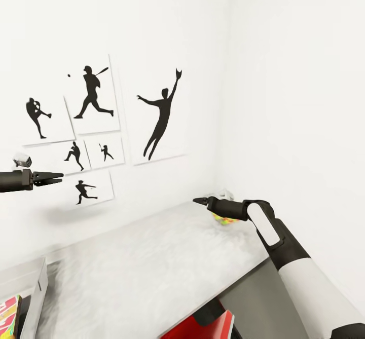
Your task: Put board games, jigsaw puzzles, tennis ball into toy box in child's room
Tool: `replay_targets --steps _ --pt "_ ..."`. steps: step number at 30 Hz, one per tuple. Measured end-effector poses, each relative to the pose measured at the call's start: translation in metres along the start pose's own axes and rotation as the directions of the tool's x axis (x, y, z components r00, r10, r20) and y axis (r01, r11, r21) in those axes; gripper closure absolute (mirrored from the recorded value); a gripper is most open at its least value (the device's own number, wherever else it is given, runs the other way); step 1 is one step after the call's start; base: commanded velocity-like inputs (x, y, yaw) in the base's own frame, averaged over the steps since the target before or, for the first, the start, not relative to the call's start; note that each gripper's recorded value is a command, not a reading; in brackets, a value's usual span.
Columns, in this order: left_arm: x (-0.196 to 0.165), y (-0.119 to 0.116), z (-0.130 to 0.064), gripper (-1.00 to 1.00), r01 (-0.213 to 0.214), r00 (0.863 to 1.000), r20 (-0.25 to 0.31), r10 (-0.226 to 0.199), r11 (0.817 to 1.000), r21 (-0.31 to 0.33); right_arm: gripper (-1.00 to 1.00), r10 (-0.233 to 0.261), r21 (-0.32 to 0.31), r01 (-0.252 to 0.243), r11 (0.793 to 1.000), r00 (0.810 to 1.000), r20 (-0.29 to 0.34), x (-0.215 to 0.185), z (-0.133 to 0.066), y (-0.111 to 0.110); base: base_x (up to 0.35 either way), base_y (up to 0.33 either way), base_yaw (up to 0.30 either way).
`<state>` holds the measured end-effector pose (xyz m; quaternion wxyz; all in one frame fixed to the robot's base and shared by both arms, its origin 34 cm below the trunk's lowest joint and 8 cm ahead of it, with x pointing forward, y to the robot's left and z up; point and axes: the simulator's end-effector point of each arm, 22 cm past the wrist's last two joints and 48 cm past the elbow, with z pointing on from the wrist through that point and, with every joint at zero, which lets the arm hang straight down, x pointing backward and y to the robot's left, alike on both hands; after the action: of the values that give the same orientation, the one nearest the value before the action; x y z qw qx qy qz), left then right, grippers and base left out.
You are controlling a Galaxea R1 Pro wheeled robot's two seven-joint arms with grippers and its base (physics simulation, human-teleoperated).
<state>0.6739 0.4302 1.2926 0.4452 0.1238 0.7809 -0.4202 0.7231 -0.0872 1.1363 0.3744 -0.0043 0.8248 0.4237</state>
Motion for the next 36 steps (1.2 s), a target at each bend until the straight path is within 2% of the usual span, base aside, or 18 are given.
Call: replay_targets --steps 19,24,26,27,29,30,33,36 --pt "0.005 0.003 0.005 -1.0 0.007 1.0 -0.009 -0.007 1.0 0.001 -1.0 0.005 0.011 -0.005 1.0 1.0 -0.009 0.003 0.0 -0.008 0.0 0.0 0.0" --pt "0.007 0.003 0.008 -1.0 0.01 1.0 -0.012 -0.01 1.0 0.006 -1.0 0.006 0.039 -0.005 0.999 0.999 -0.04 0.004 -0.002 -0.013 0.0 0.0 0.0" --pt "0.007 0.003 0.008 -1.0 0.011 1.0 -0.012 -0.011 1.0 0.008 -1.0 -0.009 0.094 0.015 0.995 0.998 -0.06 -0.004 -0.003 -0.016 0.0 0.0 0.0" --pt "0.007 0.002 0.009 -1.0 0.011 1.0 -0.011 -0.011 1.0 0.009 -1.0 -0.025 0.147 0.035 0.988 0.997 -0.071 -0.012 -0.006 -0.021 0.0 0.0 0.0" --pt "0.007 0.002 0.009 -1.0 0.013 1.0 -0.011 -0.013 1.0 0.01 -1.0 -0.043 0.208 0.058 0.976 0.996 -0.076 -0.023 -0.009 -0.027 0.0 0.0 0.0" --pt "0.007 0.002 0.009 -1.0 0.014 1.0 -0.01 -0.014 1.0 0.01 -1.0 -0.061 0.263 0.078 0.962 0.995 -0.073 -0.036 -0.013 -0.031 0.0 0.0 0.0" --pt "0.007 0.002 0.009 -1.0 0.014 1.0 -0.011 -0.014 1.0 0.01 -1.0 -0.097 0.347 0.11 0.931 0.994 -0.056 -0.066 -0.019 -0.026 0.0 0.0 0.0" --pt "0.007 0.002 0.009 -1.0 0.014 1.0 -0.011 -0.014 1.0 0.009 -1.0 -0.111 0.407 0.123 0.905 0.992 -0.052 -0.088 -0.016 -0.017 0.0 0.0 0.0"
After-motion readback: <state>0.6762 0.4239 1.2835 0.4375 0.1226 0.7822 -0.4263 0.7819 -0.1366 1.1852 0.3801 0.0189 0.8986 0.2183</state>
